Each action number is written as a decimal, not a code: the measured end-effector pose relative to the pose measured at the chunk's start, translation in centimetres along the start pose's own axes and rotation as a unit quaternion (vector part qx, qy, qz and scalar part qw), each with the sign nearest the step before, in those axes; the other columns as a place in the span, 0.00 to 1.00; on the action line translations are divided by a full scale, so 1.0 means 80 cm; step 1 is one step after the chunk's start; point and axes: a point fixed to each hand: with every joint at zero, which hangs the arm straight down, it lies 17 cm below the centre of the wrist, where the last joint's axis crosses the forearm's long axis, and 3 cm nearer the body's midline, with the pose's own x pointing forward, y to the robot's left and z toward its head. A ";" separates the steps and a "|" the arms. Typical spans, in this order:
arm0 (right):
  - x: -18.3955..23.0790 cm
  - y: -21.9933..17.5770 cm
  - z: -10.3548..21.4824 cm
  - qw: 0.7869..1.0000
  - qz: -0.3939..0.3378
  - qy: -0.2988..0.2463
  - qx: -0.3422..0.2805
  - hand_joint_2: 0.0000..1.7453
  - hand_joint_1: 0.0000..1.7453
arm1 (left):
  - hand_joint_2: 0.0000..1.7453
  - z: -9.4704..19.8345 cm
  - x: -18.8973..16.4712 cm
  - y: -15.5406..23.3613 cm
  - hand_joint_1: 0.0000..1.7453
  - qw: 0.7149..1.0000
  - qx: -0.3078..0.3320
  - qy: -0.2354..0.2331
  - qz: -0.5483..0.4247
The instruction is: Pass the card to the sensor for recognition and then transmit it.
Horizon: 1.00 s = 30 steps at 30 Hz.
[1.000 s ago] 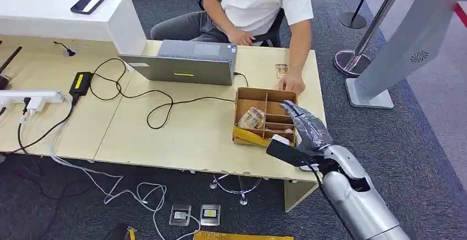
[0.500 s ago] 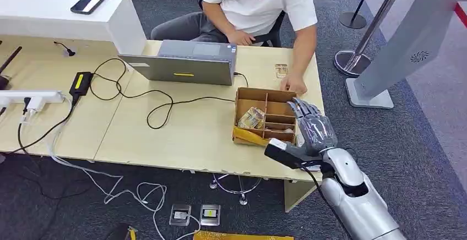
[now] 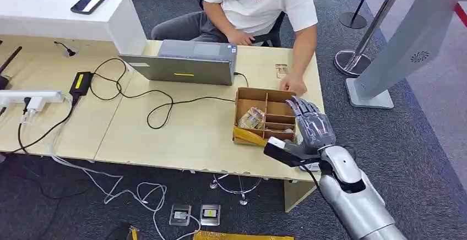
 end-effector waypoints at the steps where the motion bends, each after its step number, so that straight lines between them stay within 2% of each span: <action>1: 0.002 0.002 0.000 1.000 -0.002 -0.002 0.002 1.00 0.00 | 1.00 0.000 0.000 0.000 0.00 1.000 0.000 0.000 0.001; 28: 0.023 0.043 -0.007 0.999 -0.036 -0.014 0.035 1.00 0.00 | 1.00 0.002 0.001 -0.007 0.00 1.000 -0.002 0.002 0.008; 29: 0.023 0.044 -0.007 0.999 -0.037 -0.014 0.037 1.00 0.96 | 1.00 0.002 0.001 -0.008 0.00 1.000 -0.003 0.002 0.008; 30: 0.024 0.046 -0.007 0.998 -0.037 -0.014 0.038 1.00 1.00 | 1.00 0.002 0.001 -0.008 0.00 1.000 -0.003 0.002 0.008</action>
